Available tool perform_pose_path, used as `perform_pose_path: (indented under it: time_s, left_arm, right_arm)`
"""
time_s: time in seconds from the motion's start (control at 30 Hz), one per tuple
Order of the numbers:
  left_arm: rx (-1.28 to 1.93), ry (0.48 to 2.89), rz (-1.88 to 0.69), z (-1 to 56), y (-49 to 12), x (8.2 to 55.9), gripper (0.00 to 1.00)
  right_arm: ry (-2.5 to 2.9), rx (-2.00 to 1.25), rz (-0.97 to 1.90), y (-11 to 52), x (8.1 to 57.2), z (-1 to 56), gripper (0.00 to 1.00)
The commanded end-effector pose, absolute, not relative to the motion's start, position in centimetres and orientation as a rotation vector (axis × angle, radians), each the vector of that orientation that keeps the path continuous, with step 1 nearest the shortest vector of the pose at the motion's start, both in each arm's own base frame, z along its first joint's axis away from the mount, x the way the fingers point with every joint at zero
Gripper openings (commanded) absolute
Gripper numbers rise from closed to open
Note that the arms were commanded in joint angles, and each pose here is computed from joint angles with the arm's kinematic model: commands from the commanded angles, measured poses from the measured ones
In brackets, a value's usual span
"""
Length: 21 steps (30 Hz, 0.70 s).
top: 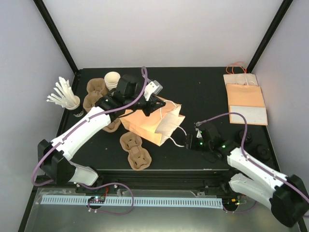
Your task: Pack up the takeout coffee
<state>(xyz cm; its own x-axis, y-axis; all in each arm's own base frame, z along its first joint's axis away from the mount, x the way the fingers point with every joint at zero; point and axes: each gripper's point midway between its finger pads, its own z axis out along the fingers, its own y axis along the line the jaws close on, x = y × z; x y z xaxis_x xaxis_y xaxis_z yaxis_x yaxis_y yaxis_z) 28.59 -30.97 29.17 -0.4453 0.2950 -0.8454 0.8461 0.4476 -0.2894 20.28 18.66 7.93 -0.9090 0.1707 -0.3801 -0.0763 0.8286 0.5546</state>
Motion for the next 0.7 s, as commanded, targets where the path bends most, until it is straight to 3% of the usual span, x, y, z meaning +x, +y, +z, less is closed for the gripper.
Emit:
perform_pose_path:
  time_s: [0.0,0.23,0.67]
  left_arm:
    - [0.993,1.811,-1.003,33.6,-31.9,28.5,0.02]
    - [0.936,1.765,-0.923,37.2,-31.4,29.9,0.01]
    - [0.833,1.688,-0.857,43.6,-30.7,33.1,0.02]
  right_arm:
    - [2.573,0.030,0.706,16.7,19.4,9.7,0.58]
    - [2.515,-0.040,0.768,16.2,17.8,14.3,0.68]
    - [2.373,-0.252,0.850,17.6,17.5,20.7,0.72]
